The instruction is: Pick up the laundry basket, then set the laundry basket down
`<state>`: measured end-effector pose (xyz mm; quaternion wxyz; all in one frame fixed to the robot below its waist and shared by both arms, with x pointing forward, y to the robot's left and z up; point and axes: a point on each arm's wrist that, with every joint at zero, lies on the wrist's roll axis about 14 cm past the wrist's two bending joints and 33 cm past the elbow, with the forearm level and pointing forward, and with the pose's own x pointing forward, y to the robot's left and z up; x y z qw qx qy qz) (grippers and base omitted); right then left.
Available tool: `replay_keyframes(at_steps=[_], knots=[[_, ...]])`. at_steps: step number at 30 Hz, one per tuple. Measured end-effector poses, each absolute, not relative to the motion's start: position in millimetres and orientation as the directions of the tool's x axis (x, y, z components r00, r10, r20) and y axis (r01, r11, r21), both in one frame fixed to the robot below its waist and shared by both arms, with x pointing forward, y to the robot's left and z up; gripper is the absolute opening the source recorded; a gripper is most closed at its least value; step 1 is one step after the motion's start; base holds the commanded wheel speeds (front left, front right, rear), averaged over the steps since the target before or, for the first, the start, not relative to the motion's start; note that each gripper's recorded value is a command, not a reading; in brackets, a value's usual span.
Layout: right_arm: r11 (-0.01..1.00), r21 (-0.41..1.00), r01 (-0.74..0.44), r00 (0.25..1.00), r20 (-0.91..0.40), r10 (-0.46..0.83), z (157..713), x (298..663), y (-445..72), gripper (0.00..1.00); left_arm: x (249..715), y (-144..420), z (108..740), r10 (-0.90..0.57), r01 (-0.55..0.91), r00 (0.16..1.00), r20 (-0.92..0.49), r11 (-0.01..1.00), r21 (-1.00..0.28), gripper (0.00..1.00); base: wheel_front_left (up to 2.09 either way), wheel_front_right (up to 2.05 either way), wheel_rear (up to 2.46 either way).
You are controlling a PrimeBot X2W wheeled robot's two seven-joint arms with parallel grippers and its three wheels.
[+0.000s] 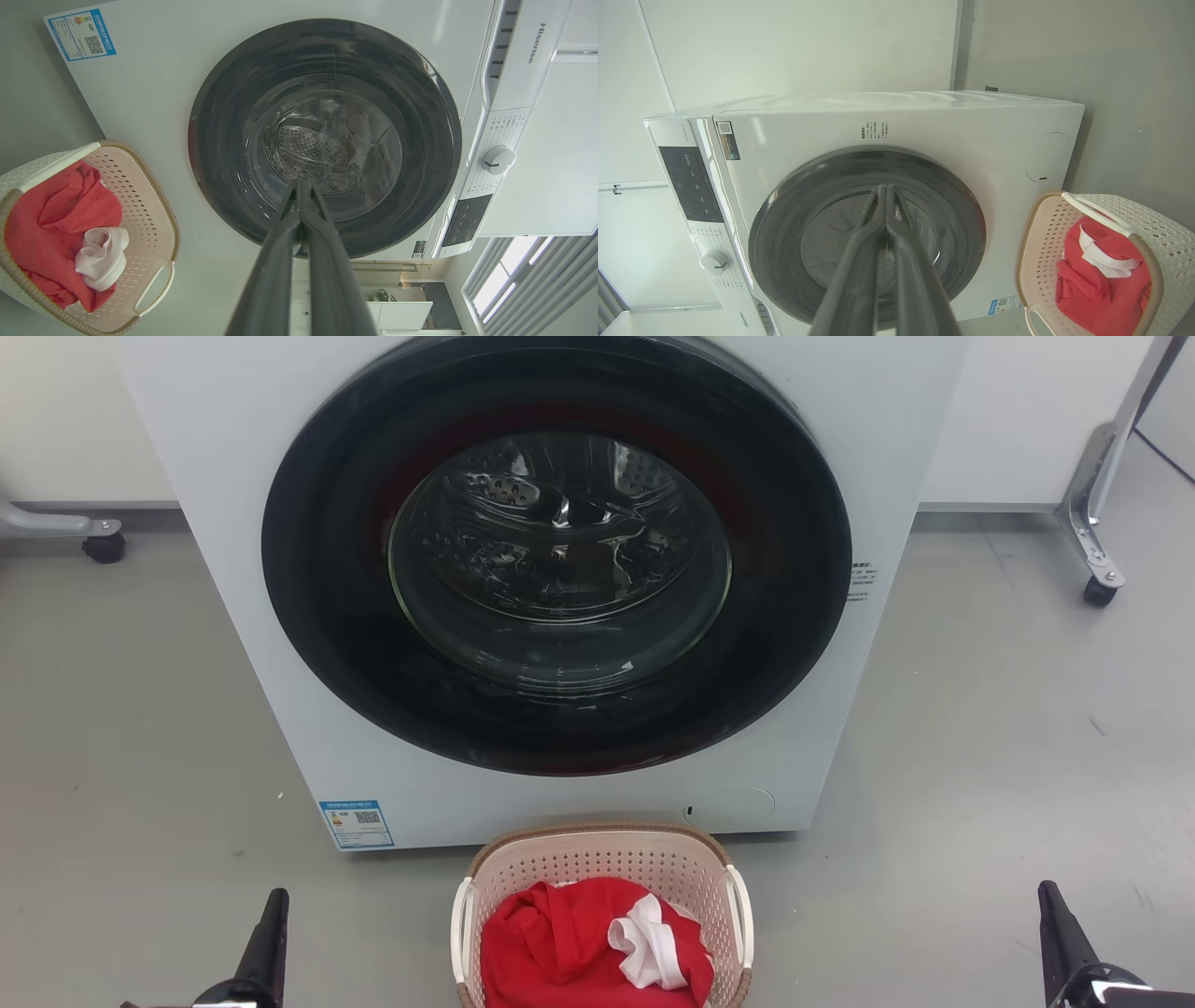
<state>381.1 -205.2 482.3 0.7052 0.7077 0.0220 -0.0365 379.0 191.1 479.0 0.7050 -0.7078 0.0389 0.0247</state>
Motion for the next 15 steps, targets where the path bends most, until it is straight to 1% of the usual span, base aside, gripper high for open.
replay_keyframes(at_steps=[15], knots=[[-0.004,0.997,0.082,0.996,-0.082,-0.020,482.5,381.1,-205.1,0.00,379.0,191.1,479.0,-0.020,-0.090,0.996,-0.090,-0.003,-0.996,0.00,0.00,0.00,0.00]])
